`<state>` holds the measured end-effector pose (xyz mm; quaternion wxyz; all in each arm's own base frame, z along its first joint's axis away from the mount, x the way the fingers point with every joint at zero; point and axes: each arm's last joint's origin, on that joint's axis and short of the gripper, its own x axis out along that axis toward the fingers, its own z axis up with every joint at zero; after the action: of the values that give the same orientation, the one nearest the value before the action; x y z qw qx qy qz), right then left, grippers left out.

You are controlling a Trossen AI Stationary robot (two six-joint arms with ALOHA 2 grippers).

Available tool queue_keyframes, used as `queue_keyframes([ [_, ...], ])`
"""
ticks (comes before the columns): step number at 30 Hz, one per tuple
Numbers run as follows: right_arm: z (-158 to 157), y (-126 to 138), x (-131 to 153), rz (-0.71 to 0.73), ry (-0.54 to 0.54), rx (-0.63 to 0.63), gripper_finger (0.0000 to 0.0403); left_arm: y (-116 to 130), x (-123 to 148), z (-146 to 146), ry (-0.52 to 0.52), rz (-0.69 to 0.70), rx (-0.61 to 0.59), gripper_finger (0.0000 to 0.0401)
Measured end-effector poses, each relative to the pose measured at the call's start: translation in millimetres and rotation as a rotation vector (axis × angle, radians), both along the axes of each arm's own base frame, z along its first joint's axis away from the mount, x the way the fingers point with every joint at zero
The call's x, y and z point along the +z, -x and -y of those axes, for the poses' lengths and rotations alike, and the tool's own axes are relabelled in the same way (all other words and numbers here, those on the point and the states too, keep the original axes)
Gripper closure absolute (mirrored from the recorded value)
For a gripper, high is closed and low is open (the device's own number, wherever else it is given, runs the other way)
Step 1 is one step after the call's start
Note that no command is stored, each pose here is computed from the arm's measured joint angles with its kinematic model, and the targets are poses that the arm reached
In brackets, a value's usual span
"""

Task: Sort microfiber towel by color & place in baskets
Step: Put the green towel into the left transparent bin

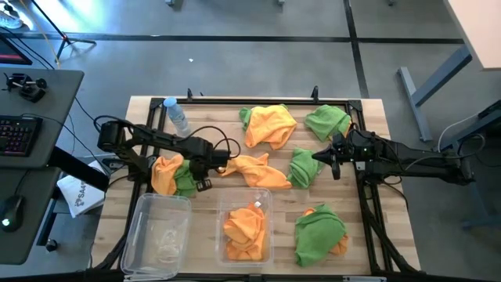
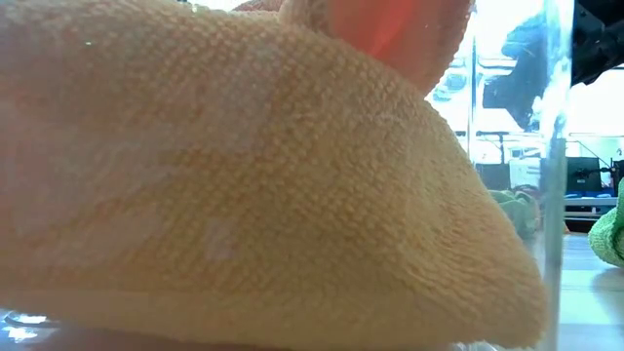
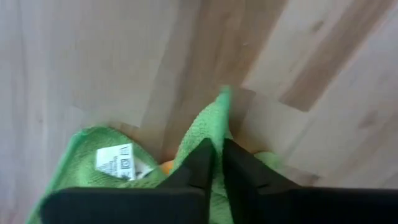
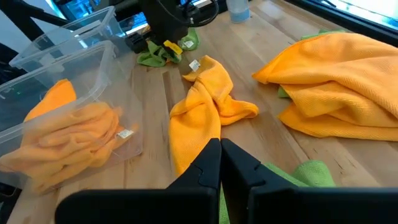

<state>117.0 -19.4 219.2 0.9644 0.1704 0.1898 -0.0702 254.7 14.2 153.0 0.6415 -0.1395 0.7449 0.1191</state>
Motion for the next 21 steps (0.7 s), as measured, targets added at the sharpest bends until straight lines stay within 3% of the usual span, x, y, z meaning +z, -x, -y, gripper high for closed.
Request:
queue_keyframes([
  [6, 1, 0, 0, -0.002, 0.012, -0.025, 0.0403, -14, 22, 3, 0.031, 0.044, -0.017, 0.0399],
  [12, 1, 0, 0, -0.003, 0.011, -0.028, 0.0403, -18, 79, 1, -0.103, 0.070, -0.056, 0.0400],
  [19, 1, 0, 0, -0.006, 0.010, -0.027, 0.0403, 24, 161, -1, -0.256, 0.072, 0.036, 0.0401],
  [21, 1, 0, 0, -0.006, 0.009, -0.024, 0.0403, 36, 177, -1, -0.275, 0.148, 0.091, 0.0401],
])
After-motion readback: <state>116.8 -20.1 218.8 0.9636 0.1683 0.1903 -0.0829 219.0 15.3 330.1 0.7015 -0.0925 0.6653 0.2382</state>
